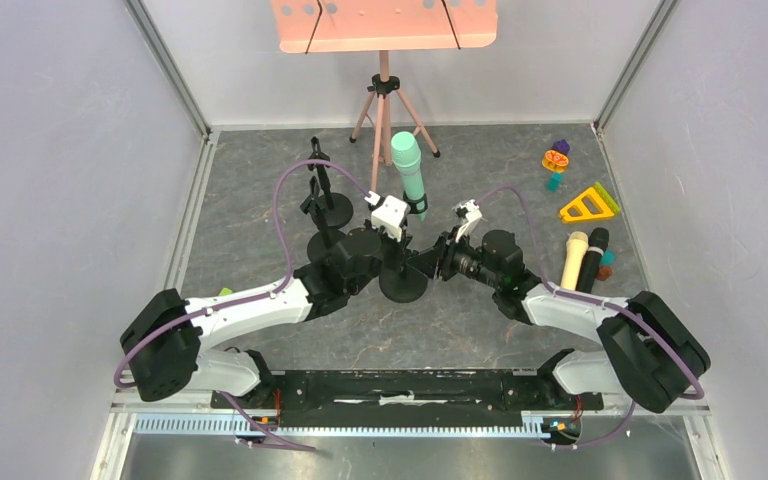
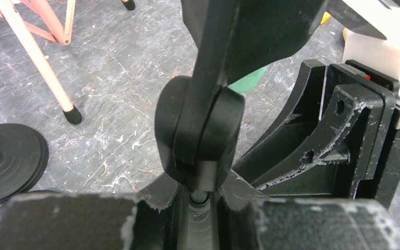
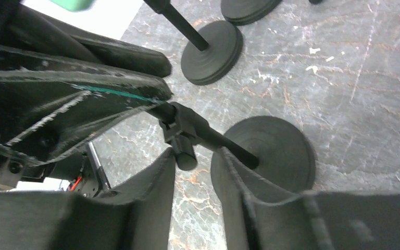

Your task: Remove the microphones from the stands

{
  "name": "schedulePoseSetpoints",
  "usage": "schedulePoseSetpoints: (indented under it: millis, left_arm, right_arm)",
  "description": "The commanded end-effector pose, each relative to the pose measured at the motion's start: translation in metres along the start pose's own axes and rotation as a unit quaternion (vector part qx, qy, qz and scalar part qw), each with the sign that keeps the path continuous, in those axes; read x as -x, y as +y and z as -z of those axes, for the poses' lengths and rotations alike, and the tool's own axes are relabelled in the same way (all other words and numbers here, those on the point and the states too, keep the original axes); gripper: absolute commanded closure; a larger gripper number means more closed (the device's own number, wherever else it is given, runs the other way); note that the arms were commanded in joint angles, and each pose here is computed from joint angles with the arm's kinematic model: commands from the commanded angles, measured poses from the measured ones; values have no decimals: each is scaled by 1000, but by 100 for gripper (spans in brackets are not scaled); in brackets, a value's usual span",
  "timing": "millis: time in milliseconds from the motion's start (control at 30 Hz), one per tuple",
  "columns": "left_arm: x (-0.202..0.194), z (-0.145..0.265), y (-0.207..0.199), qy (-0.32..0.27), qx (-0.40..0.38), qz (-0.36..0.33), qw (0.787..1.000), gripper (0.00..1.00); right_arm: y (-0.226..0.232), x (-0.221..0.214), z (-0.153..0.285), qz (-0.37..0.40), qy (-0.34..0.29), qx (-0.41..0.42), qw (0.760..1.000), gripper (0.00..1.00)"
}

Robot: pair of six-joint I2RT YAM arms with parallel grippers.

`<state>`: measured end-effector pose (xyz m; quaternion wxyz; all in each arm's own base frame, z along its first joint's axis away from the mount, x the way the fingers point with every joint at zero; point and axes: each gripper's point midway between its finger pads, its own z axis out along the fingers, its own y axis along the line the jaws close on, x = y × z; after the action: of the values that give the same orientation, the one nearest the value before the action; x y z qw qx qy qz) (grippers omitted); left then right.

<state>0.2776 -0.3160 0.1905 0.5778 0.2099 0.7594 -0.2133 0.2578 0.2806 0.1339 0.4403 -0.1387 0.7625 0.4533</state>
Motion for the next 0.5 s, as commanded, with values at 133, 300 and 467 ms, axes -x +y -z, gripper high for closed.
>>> schedulePoseSetpoints:
  millis: [133, 300, 467]
  left_arm:
    - [20, 1, -13, -29, -20, 20, 999, 98]
    - [20, 1, -15, -32, -26, 23, 999, 88]
    - [17, -1, -21, -27, -41, 18, 999, 83]
  right_arm:
    - [10, 27, 0, 72, -30, 16, 997, 61]
    - [-5, 21, 8, 114, 2, -25, 993, 46]
    - [-8, 32, 27, 126, -30, -57, 990, 42]
